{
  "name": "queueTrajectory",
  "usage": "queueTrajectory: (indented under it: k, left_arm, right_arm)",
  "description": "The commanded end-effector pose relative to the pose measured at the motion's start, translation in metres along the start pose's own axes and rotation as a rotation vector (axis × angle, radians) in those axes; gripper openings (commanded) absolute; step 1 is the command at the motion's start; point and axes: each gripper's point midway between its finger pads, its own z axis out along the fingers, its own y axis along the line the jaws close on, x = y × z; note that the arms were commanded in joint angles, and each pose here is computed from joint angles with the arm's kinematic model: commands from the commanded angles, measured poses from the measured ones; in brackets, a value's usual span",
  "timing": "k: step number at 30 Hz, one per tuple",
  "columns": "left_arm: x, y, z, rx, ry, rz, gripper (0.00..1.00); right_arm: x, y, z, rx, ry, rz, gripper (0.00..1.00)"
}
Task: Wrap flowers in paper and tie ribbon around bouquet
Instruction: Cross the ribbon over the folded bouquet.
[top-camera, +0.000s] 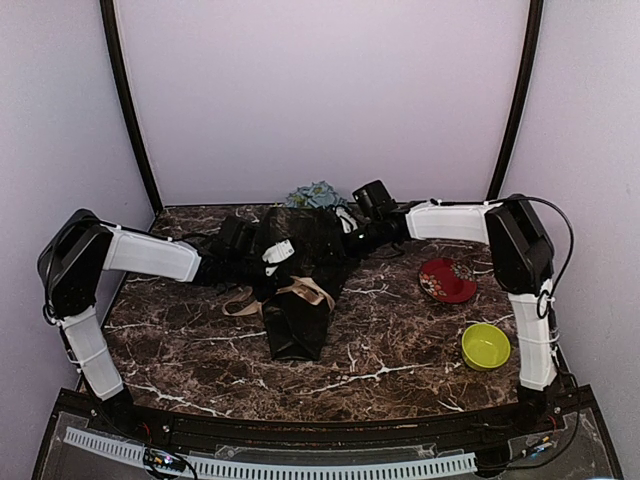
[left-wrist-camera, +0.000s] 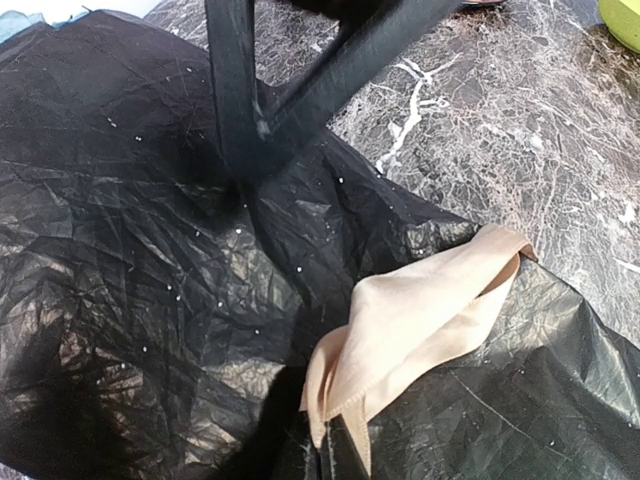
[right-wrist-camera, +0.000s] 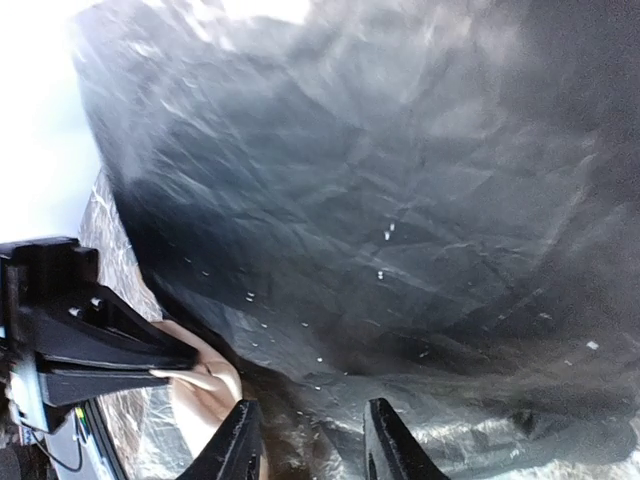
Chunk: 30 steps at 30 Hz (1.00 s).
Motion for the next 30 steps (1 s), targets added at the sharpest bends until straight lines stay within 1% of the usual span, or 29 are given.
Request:
queueTrajectory:
  k: [1,4,5,9,12,15,17,22,24,28,29,30]
  left_arm:
    - [-0.006,0.005,0.0,-0.009,-0.01,-0.026,0.0]
    - [-0.007,0.006,0.001,-0.008,-0.012,-0.03,0.0]
    - [-0.006,0.006,0.002,-0.009,-0.01,-0.032,0.0]
    - [-0.006,0.007,0.004,-0.01,-0.007,-0.037,0.0]
    - [-0.004,0.006,0.005,-0.007,-0.005,-0.043,0.0]
    - [-0.005,0.006,0.005,-0.006,-0.008,-0.051,0.0]
    - [-0.004,0.006,0.005,-0.004,-0.007,-0.057,0.0]
    - [-0.002,0.005,0.007,0.001,-0.004,-0.068,0.0]
    - [-0.003,0.005,0.007,0.002,-0.004,-0.072,0.0]
    - [-0.003,0.004,0.008,0.008,-0.004,-0.082,0.0]
    - [0.0,0.015,0.006,-0.007,-0.005,-0.099,0.0]
    - [0.001,0.017,0.006,-0.008,-0.006,-0.108,0.0]
  right_arm:
    - [-0.014,0.016,-0.021,0.026,-0.079,-0.053,0.31]
    - [-0.007,0.038,-0.029,-0.005,-0.098,-0.128,0.2]
    - [0.0,0.047,-0.03,-0.023,-0.096,-0.158,0.19]
    - [0.041,0.088,-0.022,-0.13,-0.045,-0.291,0.18]
    - [0.064,0.1,-0.009,-0.18,-0.004,-0.303,0.18]
    - [0.074,0.088,0.009,-0.146,0.035,-0.263,0.16]
    - [0.071,0.082,0.012,-0.12,0.023,-0.254,0.14]
    - [0.063,0.062,0.022,-0.023,0.005,-0.245,0.15]
    - [0.062,0.052,0.024,0.026,0.007,-0.24,0.13]
    - [0.06,0.039,0.022,0.054,-0.008,-0.209,0.12]
    - [0.059,0.036,0.021,0.058,-0.011,-0.202,0.12]
    - [0.058,0.034,0.02,0.064,-0.015,-0.197,0.12]
